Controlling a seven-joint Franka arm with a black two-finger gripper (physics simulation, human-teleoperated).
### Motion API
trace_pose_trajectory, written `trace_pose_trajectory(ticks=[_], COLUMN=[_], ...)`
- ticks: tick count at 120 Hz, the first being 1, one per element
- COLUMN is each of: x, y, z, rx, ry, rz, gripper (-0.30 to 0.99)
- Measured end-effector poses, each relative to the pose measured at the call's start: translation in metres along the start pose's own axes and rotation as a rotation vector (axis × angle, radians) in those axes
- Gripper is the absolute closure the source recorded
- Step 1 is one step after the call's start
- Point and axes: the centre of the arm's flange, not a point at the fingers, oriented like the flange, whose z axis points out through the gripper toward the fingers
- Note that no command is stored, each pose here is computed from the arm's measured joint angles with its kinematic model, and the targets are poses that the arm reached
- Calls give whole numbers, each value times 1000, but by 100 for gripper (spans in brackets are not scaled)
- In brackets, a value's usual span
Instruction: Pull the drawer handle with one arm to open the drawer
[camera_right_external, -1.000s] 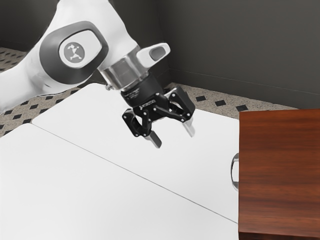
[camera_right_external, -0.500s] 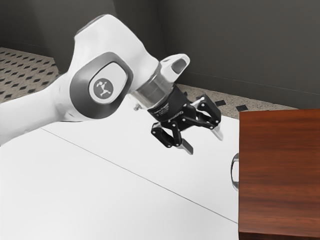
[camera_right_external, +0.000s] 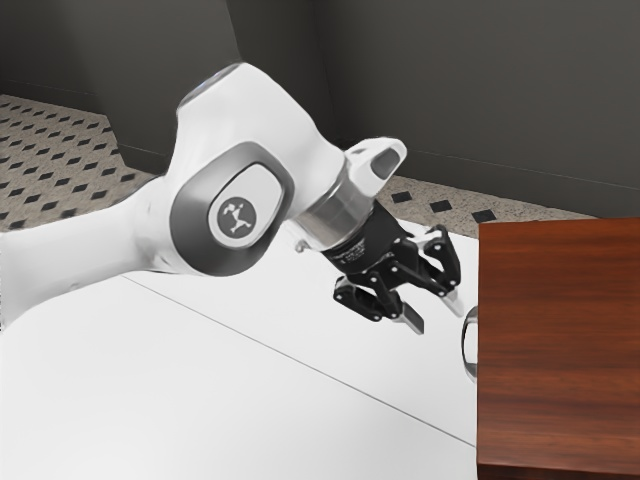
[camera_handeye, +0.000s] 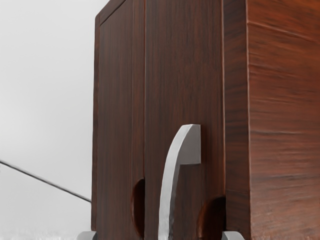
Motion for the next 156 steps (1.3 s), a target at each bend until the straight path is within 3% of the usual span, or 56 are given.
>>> trace_pose_trajectory(ticks=[82,156], x=[-2,4], y=[-4,-12], z=[28,29], rx=[22,11], ry=[-35,-44], rz=[19,0], gripper=[47,67])
